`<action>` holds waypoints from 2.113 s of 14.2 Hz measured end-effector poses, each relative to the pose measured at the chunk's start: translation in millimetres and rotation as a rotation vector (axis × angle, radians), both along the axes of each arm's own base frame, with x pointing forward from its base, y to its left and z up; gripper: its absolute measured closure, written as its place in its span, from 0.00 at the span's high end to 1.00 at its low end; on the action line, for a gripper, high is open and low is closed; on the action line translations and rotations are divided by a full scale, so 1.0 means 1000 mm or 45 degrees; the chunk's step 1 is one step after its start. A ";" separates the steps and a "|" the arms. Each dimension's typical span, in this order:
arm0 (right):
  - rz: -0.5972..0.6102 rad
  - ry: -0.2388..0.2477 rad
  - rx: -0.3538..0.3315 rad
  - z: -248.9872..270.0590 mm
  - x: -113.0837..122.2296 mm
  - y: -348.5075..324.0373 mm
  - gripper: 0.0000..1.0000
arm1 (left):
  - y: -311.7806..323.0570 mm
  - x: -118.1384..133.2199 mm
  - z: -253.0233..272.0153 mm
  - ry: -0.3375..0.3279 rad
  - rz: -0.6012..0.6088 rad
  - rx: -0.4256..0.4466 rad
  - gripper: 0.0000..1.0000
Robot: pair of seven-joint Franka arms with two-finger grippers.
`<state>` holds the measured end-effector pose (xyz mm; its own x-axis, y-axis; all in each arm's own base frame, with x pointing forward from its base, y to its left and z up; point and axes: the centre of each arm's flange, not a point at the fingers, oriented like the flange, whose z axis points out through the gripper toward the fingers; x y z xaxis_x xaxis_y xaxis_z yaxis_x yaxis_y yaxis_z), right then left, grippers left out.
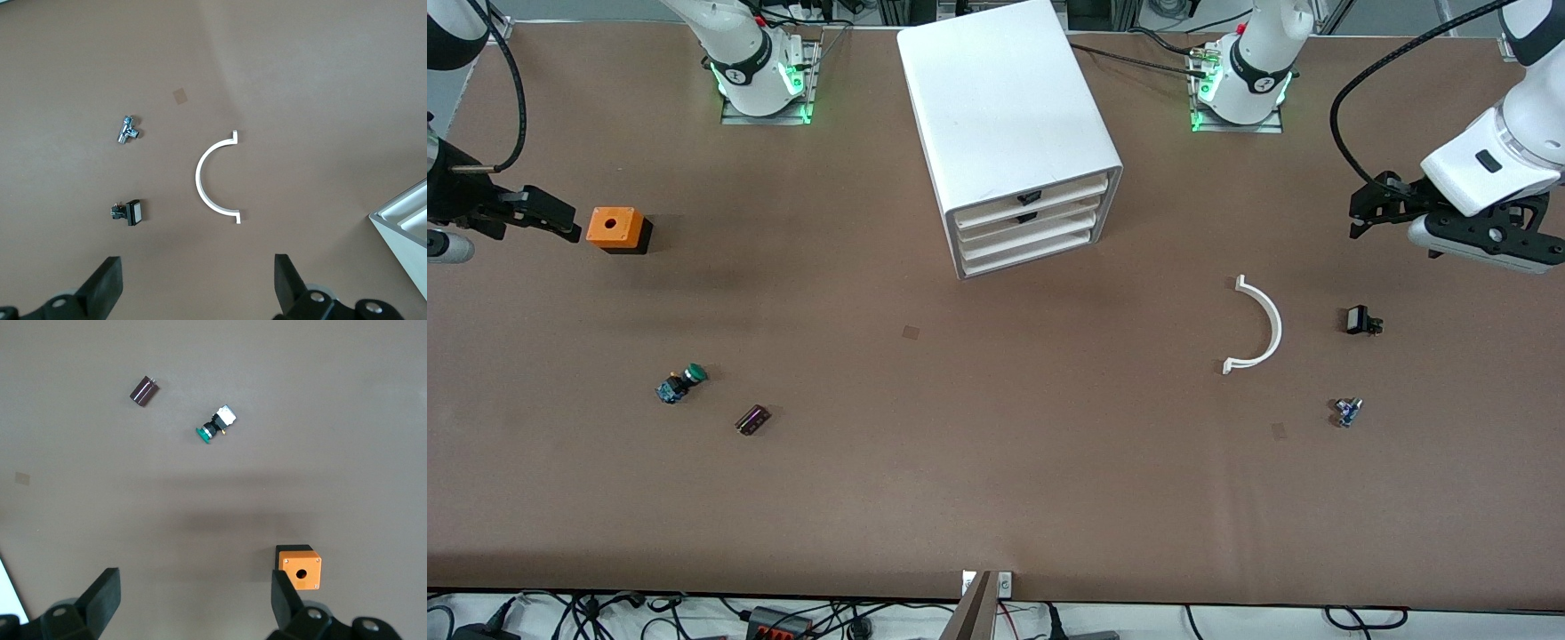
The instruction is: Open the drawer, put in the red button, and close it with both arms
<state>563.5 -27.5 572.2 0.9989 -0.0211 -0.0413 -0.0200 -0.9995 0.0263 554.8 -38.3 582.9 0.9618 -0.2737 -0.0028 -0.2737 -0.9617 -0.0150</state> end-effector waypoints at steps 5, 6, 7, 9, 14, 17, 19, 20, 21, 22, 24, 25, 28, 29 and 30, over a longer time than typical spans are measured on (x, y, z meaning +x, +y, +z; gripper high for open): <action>-0.005 -0.001 0.000 0.000 0.000 -0.002 1.00 | 0.013 0.000 -0.003 0.006 0.022 0.018 1.00; -0.007 -0.004 0.000 0.001 0.000 -0.003 1.00 | 0.016 0.000 -0.003 0.006 0.025 0.020 1.00; 0.000 -0.005 0.000 0.002 -0.001 -0.004 1.00 | 0.016 0.001 -0.003 0.006 0.025 0.021 1.00; 0.023 -0.003 0.001 0.002 -0.001 -0.004 1.00 | 0.015 0.001 -0.002 0.002 0.021 0.021 1.00; 0.034 -0.005 0.001 0.003 -0.001 0.001 1.00 | 0.011 0.002 0.003 -0.016 0.012 0.020 1.00; 0.035 -0.018 0.002 0.009 -0.003 0.002 1.00 | 0.010 0.002 0.004 -0.016 0.011 0.020 1.00; 0.036 -0.023 0.002 0.011 -0.004 0.002 1.00 | 0.010 0.002 0.003 -0.016 0.011 0.020 1.00; 0.037 -0.023 0.002 0.011 -0.004 0.002 1.00 | 0.010 0.002 0.003 -0.016 0.011 0.020 1.00; 0.039 -0.023 0.002 0.011 -0.004 0.003 1.00 | 0.010 0.002 0.003 -0.016 0.011 0.020 1.00; 0.041 -0.023 0.002 0.011 -0.004 0.004 1.00 | 0.010 0.002 0.003 -0.016 0.011 0.020 1.00; 0.041 -0.023 0.002 0.011 -0.004 0.005 1.00 | 0.010 0.002 0.003 -0.016 0.010 0.020 1.00; 0.041 -0.023 0.002 0.011 -0.004 0.005 1.00 | 0.010 0.002 0.003 -0.016 0.010 0.020 1.00; 0.041 -0.024 0.002 0.010 -0.004 0.005 1.00 | 0.010 0.002 0.003 -0.016 0.010 0.020 1.00; 0.041 -0.029 0.002 0.011 -0.003 0.005 1.00 | 0.010 0.002 0.003 -0.016 0.010 0.020 1.00; 0.041 -0.038 0.002 0.011 -0.002 0.005 1.00 | 0.010 0.002 0.003 -0.016 0.009 0.020 1.00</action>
